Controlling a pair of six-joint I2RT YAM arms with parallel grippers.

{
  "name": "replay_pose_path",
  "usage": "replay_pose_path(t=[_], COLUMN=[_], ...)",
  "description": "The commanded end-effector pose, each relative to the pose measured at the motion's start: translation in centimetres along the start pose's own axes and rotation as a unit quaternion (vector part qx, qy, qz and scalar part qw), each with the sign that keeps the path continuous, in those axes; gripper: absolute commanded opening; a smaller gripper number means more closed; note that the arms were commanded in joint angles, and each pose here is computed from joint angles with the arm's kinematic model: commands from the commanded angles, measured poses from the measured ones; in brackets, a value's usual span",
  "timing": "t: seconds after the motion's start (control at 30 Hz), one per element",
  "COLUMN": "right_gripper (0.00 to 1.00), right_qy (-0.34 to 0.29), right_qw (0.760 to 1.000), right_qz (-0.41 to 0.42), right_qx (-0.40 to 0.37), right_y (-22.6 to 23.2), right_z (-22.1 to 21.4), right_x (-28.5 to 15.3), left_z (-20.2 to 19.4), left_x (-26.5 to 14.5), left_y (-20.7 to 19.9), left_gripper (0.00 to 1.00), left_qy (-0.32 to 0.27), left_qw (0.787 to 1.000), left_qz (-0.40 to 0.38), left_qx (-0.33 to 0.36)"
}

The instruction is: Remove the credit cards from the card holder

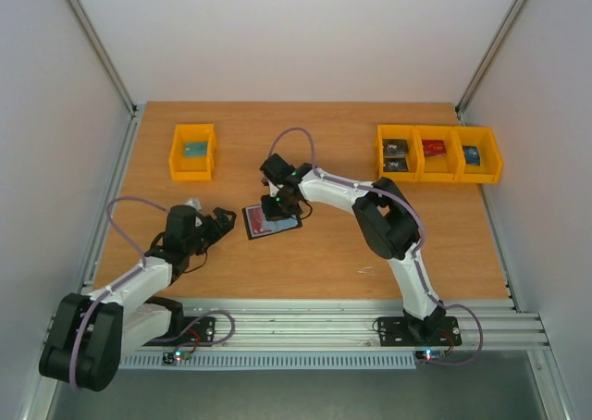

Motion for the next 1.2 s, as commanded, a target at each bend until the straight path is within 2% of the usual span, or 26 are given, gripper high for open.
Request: replay_pose_path(t=[0.0, 0.17, 0.47, 0.7, 0.83, 1.07, 1.13, 1.17], right_gripper=[0.01, 0.01, 0.01, 0.01, 0.01, 0.01, 0.01, 0.01], right_qy=[-0.04, -0.093, -0.149, -0.201, -0.224, -0.247, -0.249, -0.248], right_qw=[0.994, 0.979, 0.95, 0.906, 0.882, 0.87, 0.865, 0.863], right_qz=[0.102, 0.18, 0.249, 0.313, 0.336, 0.344, 0.35, 0.354], right_qx=[0.002, -0.007, -0.111, -0.203, -0.242, -0.253, -0.259, -0.263], right_y=[1.1, 1.6, 4.9, 8.4, 9.8, 10.7, 11.0, 11.3], right_z=[2.3, 4.1, 3.9, 3.0, 2.2, 2.4, 2.3, 2.2], right_x=[-3.6, -9.0, -16.2, -23.4, -26.9, -29.2, -29.5, -29.6], left_z=[0.2, 0.4, 0.4, 2.7, 4.2, 3.8, 3.5, 3.5], left_x=[0.4, -0.1, -2.6, -6.4, -8.7, -12.4, -12.6, -12.6], left_y=[-2.0, -4.6, -10.2, -14.2, -16.0, -19.9, -20.3, -20.5], left_gripper=[0.99, 0.99, 0.99, 0.99, 0.94, 0.9, 0.85, 0.77], left_qy=[-0.002, 0.005, 0.016, 0.004, -0.006, 0.007, 0.009, 0.006], left_qw=[0.998, 0.992, 0.96, 0.93, 0.918, 0.878, 0.875, 0.874], left_qz=[-0.048, -0.111, -0.244, -0.336, -0.374, -0.447, -0.451, -0.452], left_qx=[0.027, 0.057, 0.134, 0.149, 0.13, 0.168, 0.174, 0.177])
Point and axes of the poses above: each gripper's point midway between its finger pads, its own x axis out along the fingers, its own y axis along the line the jaws close on, z = x × y, the point moved 2 cm from there along -x, back along the fingers, and after that the axes turned 2 degrees about -x, right-handed, at the moved point
